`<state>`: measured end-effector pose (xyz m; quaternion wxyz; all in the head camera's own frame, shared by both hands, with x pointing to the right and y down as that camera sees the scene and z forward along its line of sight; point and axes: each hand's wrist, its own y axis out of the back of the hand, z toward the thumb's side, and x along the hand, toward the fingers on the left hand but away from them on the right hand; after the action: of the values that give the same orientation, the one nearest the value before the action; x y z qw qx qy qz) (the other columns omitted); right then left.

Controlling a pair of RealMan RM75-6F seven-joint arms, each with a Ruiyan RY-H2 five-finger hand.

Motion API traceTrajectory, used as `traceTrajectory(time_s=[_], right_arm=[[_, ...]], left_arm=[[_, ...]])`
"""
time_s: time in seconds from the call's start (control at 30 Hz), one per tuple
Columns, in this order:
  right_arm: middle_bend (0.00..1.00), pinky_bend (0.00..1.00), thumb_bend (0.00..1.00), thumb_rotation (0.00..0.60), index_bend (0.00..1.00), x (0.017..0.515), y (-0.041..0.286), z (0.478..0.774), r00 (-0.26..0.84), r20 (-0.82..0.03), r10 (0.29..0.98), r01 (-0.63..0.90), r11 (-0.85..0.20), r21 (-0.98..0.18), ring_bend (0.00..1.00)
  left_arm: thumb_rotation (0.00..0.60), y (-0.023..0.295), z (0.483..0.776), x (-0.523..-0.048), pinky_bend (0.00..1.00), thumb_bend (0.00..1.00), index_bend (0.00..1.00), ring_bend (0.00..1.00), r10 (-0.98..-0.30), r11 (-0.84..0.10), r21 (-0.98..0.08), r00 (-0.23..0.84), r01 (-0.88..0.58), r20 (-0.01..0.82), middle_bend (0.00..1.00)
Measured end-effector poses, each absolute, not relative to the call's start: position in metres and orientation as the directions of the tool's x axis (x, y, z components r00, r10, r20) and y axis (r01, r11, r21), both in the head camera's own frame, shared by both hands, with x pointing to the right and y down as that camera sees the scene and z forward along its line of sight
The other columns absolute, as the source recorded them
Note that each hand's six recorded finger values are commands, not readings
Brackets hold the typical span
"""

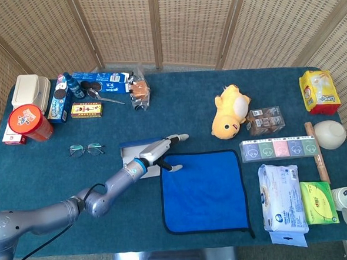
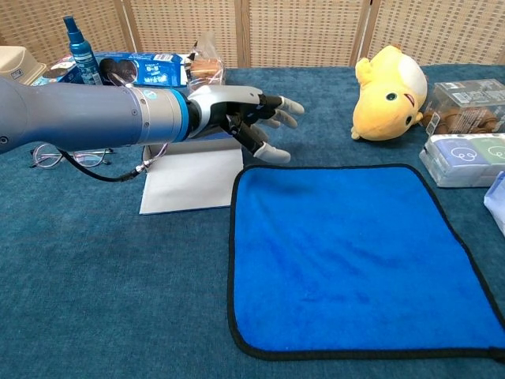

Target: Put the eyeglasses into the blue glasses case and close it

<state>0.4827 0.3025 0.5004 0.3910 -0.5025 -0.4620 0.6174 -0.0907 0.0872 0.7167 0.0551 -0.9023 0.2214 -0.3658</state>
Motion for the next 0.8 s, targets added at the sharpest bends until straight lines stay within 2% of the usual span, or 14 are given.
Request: traceTrajectory(time_s=[0.8], right_arm=[[0.24, 0.14, 0.31, 0.567, 0.15, 0.476, 0.3, 0.5, -0.169, -0.255, 0.952, -0.016, -0.261, -0.965, 0.19]], left_arm=[[0.559, 0.108, 0.707, -0.15, 0.09, 0.28, 0.02, 0.02, -0.42, -0.902, -0.236, 0.605, -0.363, 0.676, 0.11]])
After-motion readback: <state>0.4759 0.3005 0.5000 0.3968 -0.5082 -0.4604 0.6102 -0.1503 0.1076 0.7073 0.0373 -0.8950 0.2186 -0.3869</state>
